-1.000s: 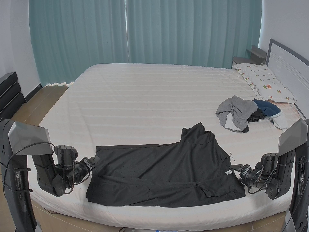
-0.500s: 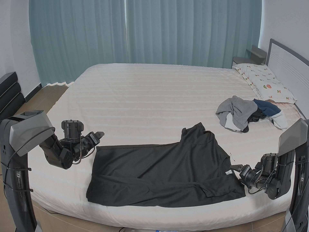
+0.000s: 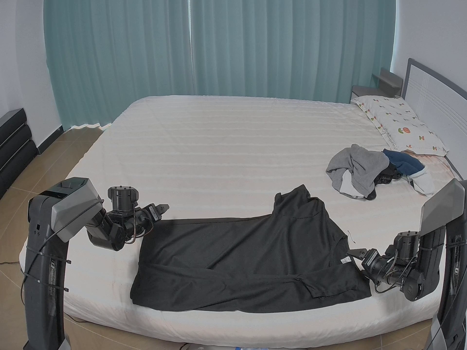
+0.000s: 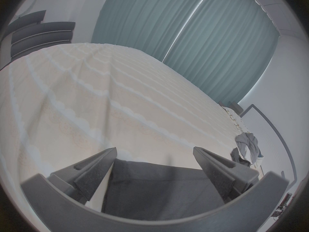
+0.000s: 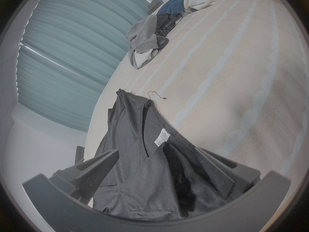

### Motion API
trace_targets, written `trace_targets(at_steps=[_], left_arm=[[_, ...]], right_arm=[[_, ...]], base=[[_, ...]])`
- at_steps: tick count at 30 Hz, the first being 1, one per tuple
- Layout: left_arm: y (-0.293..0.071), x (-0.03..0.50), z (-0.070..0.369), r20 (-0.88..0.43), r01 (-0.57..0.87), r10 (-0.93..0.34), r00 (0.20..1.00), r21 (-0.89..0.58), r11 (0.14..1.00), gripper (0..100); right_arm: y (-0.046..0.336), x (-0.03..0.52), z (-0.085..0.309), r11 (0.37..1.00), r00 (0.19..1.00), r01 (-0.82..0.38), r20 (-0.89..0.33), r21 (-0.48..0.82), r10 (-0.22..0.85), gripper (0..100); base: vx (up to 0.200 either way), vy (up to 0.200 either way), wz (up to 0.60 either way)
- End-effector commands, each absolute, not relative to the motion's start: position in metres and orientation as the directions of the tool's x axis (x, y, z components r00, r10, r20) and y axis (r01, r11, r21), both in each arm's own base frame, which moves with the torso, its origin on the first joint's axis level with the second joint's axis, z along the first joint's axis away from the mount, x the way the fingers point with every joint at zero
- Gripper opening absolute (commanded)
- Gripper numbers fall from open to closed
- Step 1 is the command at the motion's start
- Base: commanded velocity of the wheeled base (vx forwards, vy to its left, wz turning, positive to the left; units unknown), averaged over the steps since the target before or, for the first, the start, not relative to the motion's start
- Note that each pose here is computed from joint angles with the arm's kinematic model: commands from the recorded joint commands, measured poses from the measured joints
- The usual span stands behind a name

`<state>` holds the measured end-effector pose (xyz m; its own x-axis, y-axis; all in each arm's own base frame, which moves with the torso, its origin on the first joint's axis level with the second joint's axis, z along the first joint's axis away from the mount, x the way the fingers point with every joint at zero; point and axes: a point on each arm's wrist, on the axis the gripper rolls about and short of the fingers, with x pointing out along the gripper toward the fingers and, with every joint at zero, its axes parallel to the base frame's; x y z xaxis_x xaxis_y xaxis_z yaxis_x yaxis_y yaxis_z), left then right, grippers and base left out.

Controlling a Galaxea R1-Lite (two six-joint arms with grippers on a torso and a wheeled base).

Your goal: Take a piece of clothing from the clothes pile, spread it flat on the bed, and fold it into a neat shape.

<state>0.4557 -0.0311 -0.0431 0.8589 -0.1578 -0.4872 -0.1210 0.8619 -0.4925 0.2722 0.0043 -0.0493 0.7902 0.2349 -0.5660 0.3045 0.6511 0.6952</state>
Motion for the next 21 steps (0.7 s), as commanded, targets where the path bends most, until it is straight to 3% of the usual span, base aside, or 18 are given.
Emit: trace_targets(at_steps=[1,21], left_arm=[[-0.024,0.456,-0.053,-0.5,-0.147,-0.137,0.855,-0.487,0.861,100],[-0.025,0.447,-0.052,-0.525,-0.148,-0.153,0.837,-0.486,0.861,100]], right_arm=[[0.004,0.273,-0.049,0.652,0.798,0.295,-0.556,0.699,0.235,100],[0.005,0.273,-0.049,0.654,0.797,0.295,-0.557,0.697,0.234,100]], base=[[0.0,0.0,0.0],[0.0,0.0,0.0]])
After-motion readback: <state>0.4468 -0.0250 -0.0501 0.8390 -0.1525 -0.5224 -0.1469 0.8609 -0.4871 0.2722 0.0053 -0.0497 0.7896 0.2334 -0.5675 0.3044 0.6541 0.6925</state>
